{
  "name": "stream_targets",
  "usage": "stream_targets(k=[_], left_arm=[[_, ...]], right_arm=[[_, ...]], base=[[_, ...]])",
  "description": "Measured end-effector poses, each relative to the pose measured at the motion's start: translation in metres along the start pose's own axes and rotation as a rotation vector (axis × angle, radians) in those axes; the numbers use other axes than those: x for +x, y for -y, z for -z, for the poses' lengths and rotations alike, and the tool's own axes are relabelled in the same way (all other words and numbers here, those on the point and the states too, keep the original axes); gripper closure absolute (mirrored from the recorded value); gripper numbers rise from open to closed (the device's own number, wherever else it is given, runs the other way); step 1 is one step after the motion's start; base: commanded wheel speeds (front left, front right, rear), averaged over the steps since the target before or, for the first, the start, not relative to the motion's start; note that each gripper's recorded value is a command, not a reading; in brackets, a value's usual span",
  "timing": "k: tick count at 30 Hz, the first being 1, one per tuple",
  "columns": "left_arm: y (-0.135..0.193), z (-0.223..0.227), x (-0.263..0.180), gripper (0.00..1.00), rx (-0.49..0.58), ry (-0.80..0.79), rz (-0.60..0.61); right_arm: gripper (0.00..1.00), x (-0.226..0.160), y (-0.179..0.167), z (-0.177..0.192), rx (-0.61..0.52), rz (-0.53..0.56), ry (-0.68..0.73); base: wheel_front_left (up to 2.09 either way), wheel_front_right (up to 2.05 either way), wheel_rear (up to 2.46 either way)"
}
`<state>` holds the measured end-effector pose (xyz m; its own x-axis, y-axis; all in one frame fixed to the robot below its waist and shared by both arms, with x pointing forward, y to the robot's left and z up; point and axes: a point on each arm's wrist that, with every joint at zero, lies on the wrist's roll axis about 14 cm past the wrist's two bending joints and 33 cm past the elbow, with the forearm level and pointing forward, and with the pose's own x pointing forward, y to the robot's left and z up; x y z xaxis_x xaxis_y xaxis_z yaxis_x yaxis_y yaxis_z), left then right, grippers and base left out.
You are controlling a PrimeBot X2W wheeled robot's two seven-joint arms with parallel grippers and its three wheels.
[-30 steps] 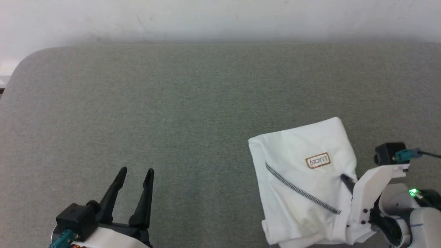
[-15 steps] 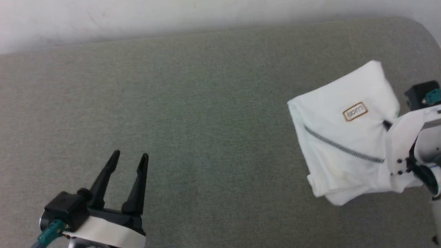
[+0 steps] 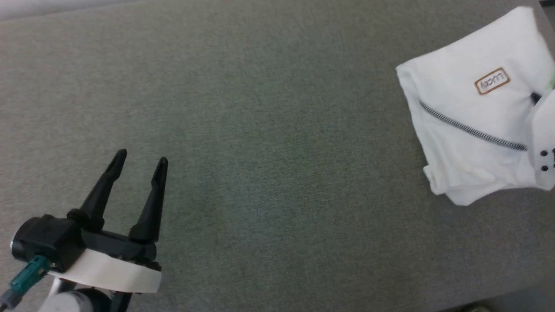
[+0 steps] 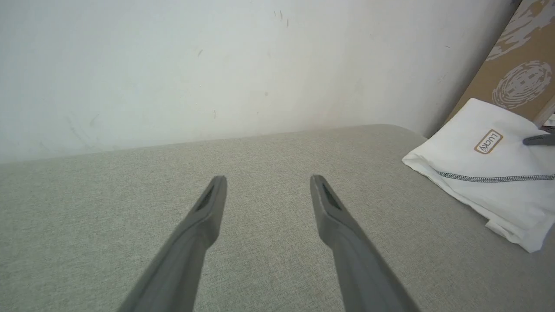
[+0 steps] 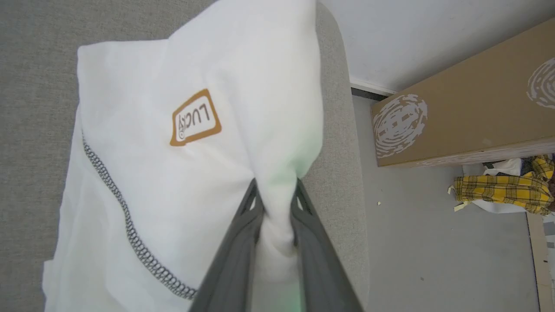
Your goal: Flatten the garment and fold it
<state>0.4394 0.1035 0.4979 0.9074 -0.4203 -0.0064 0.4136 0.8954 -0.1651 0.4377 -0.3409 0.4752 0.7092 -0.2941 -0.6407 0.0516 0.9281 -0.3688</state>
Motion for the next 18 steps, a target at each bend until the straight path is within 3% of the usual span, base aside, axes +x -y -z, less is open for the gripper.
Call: stream_targets(k=[18], left_arm=[[-0.002,0.027,0.054,0.00,0.040,0.017,0.106]], right_arm=[[1.00,0.038,0.059,0.029,-0.110,0.194,-0.062]], base=[[0.00,0.00,0.00]])
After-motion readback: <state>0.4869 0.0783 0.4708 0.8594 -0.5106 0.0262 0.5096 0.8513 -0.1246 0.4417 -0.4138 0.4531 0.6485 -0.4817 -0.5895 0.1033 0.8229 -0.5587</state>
